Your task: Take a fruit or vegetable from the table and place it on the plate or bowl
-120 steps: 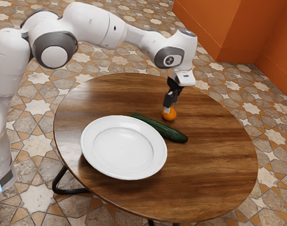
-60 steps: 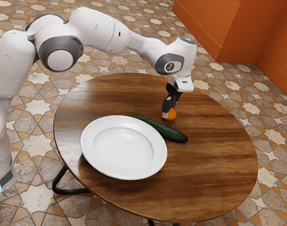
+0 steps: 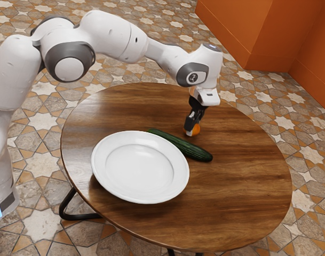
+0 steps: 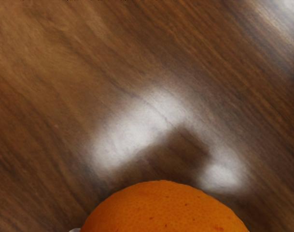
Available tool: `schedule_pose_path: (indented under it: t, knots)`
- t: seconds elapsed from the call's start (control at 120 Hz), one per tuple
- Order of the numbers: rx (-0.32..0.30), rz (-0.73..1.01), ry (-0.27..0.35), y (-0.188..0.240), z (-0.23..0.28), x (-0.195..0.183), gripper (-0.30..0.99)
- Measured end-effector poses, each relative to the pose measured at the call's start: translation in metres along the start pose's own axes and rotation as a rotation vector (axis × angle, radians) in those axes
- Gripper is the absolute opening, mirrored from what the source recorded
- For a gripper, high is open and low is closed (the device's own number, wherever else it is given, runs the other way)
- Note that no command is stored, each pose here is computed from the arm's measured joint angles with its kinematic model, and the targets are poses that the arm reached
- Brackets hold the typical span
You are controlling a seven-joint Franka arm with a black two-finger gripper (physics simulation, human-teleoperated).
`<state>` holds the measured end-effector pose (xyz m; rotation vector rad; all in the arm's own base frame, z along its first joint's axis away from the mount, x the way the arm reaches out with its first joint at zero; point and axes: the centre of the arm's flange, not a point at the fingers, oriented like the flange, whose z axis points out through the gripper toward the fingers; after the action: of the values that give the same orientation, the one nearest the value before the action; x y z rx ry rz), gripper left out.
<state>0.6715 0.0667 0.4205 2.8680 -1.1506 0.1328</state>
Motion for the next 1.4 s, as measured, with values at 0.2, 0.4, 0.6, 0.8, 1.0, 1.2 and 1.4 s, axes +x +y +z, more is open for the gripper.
schedule_pose_path:
  t: [0.2, 0.4, 0.6, 0.8, 1.0, 1.2, 1.4]
  knots:
    - [0.032, -0.020, 0.024, -0.006, -0.027, -0.010, 0.27]
    - [0.080, -0.010, 0.124, 0.036, -0.132, -0.039, 0.27]
    - [-0.009, 0.099, 0.113, 0.158, -0.135, -0.056, 0.32]
    - [-0.042, 0.190, 0.054, 0.232, -0.101, -0.037, 0.32]
    - [-0.024, 0.221, 0.040, 0.273, -0.096, -0.031, 0.32]
    - [-0.020, 0.202, 0.040, 0.277, -0.095, -0.029, 0.43]
    - [-0.015, 0.212, 0.039, 0.291, -0.093, -0.019, 0.63]
